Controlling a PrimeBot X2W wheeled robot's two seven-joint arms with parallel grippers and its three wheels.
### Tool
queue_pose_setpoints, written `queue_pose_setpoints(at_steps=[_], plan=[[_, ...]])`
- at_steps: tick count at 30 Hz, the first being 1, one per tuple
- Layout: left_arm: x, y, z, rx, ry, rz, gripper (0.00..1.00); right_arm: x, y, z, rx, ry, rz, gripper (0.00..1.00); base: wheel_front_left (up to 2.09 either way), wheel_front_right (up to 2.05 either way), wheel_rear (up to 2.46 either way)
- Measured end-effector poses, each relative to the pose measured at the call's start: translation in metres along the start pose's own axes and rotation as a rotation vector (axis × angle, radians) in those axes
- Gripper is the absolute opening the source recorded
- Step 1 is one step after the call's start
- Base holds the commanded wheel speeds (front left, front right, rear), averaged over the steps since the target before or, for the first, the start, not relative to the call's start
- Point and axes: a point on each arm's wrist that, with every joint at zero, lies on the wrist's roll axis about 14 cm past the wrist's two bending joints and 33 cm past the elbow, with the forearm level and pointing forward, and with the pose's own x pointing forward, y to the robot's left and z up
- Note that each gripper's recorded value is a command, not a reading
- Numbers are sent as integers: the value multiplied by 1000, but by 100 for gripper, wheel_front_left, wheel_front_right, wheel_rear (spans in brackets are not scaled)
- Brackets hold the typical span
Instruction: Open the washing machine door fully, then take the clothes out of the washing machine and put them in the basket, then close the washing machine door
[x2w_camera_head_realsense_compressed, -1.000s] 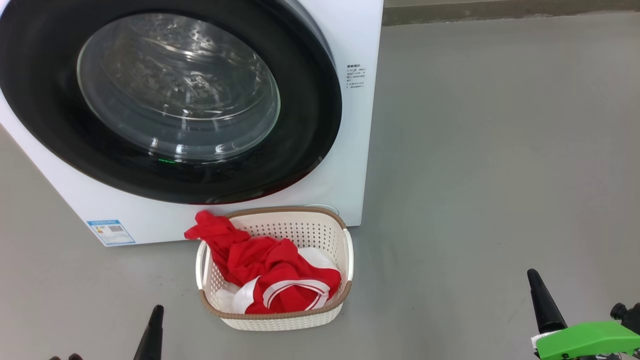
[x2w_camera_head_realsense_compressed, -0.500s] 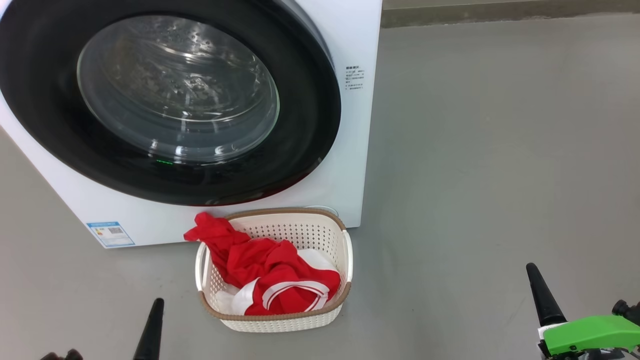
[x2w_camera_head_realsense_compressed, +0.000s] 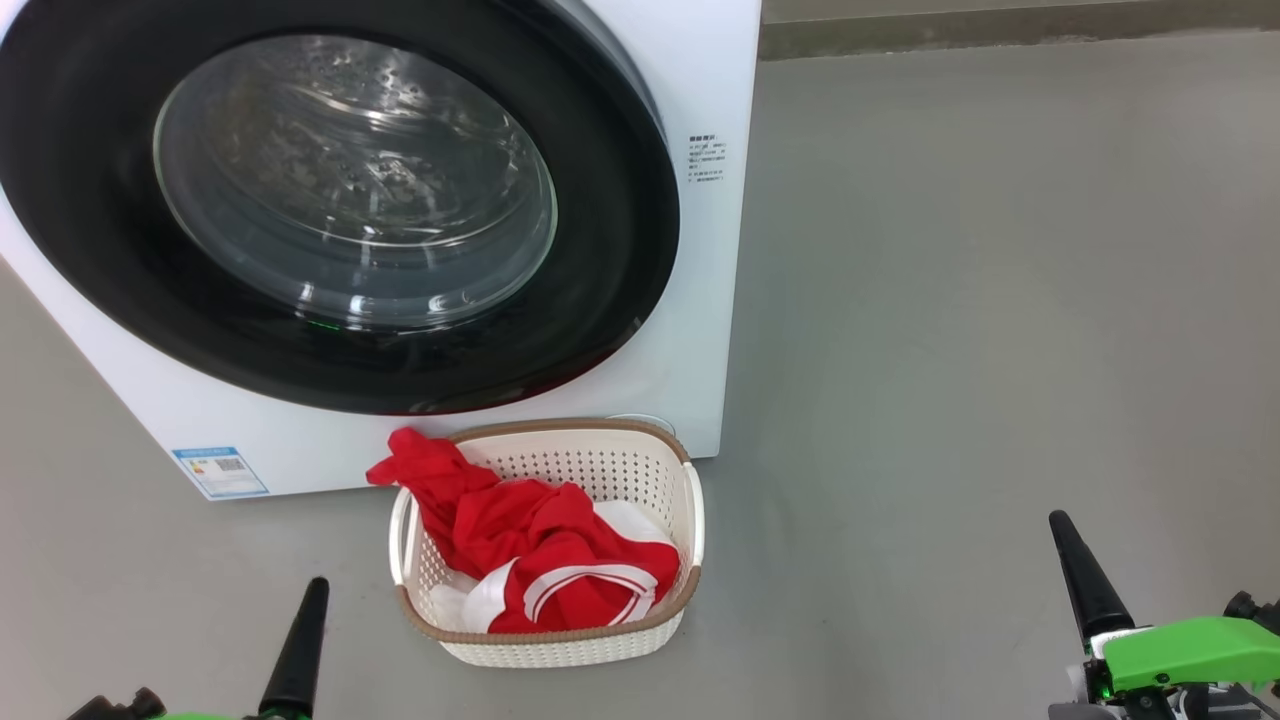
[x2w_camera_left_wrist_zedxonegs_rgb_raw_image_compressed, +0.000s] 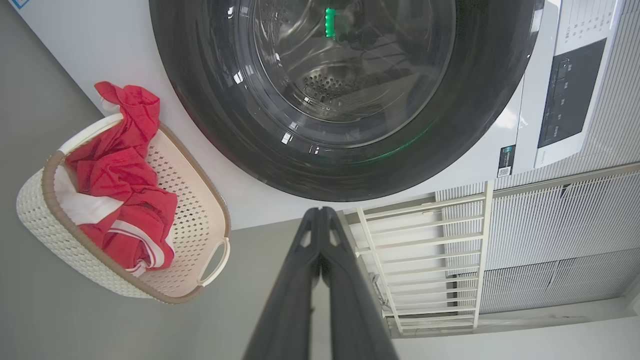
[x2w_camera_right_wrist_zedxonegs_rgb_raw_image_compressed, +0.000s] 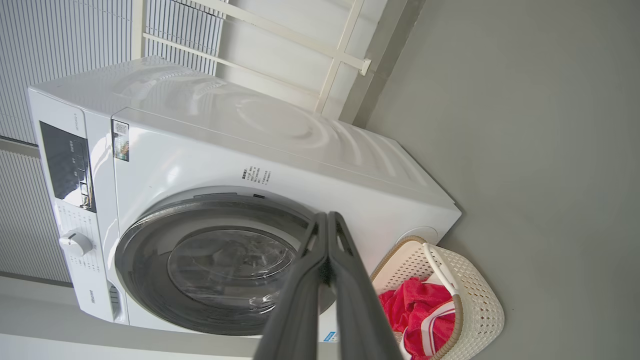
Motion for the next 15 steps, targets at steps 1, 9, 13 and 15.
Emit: queue_pose_setpoints(at_steps=[1,9,13,15], plan=[[1,-2,0,-11,-2,-7,0,0,0,0,11,2,2,0,0,0,0],[3,-6,0,-96,7,-18,0,5,12,1,93,6,36,0,0,0,0],[7,-13,0,-142,10,-38,0,7,16,2,141,11,49,0,0,0,0],[7,-13,0,-167,14,-42,0,8,20,2,161,11,60,0,0,0,0]])
